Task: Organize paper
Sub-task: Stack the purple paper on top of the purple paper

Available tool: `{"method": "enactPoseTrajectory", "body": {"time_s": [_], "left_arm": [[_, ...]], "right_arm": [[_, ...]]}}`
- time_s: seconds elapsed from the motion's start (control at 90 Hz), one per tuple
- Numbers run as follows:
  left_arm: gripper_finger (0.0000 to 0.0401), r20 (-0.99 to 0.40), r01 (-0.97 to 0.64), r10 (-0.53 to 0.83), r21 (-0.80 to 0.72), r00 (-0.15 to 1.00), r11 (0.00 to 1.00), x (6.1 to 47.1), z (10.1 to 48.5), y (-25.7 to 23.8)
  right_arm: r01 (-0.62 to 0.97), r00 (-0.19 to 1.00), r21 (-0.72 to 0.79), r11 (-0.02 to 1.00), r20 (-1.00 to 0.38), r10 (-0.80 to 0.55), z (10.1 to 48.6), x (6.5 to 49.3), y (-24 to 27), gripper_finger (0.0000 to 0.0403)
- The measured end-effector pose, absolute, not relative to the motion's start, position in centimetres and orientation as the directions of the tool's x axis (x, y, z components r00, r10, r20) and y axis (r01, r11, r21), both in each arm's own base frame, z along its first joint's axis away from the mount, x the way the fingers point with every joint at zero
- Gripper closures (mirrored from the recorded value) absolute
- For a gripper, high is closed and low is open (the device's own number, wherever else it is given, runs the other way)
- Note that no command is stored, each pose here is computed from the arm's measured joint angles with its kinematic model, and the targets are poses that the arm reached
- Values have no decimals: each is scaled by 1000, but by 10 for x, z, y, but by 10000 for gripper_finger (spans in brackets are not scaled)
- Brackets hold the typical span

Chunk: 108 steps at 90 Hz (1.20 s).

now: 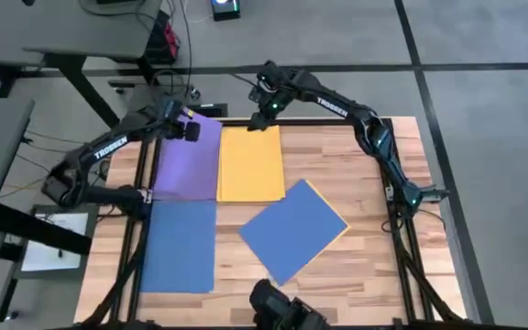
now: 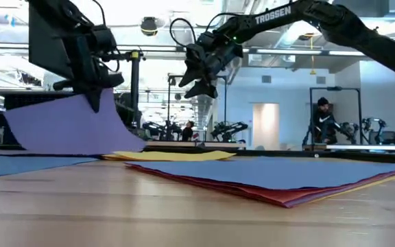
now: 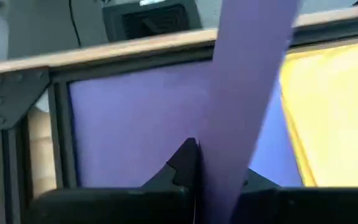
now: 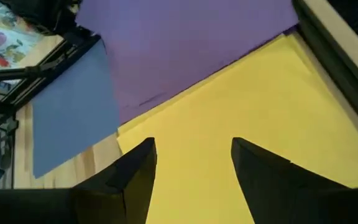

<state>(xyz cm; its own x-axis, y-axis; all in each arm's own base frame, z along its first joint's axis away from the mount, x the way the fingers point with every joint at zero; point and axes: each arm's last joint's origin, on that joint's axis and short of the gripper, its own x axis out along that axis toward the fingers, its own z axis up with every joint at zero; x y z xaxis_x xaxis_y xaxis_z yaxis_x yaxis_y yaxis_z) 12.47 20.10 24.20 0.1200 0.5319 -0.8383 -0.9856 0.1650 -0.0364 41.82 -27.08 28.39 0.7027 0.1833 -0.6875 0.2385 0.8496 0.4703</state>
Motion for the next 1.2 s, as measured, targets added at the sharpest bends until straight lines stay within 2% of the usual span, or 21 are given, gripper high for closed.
{"method": "enactPoseTrajectory", "body": {"time_s": [0.089,0.622,0.944,1.2], "left_arm": [[401,-860,-990,504,-10,80,141,125,234,204],[400,-882,-980,470,53,44,190,124,227,206],[325,-899,-969,436,70,42,236,124,233,204],[318,-914,-965,404,71,39,254,123,244,203]], "right_arm": [[232,699,469,852,-690,190,284,420,-268,205],[228,698,462,857,-692,187,283,420,-268,205],[233,688,467,853,-699,195,283,419,-267,205],[206,683,468,859,-697,216,282,422,-261,205]]}}
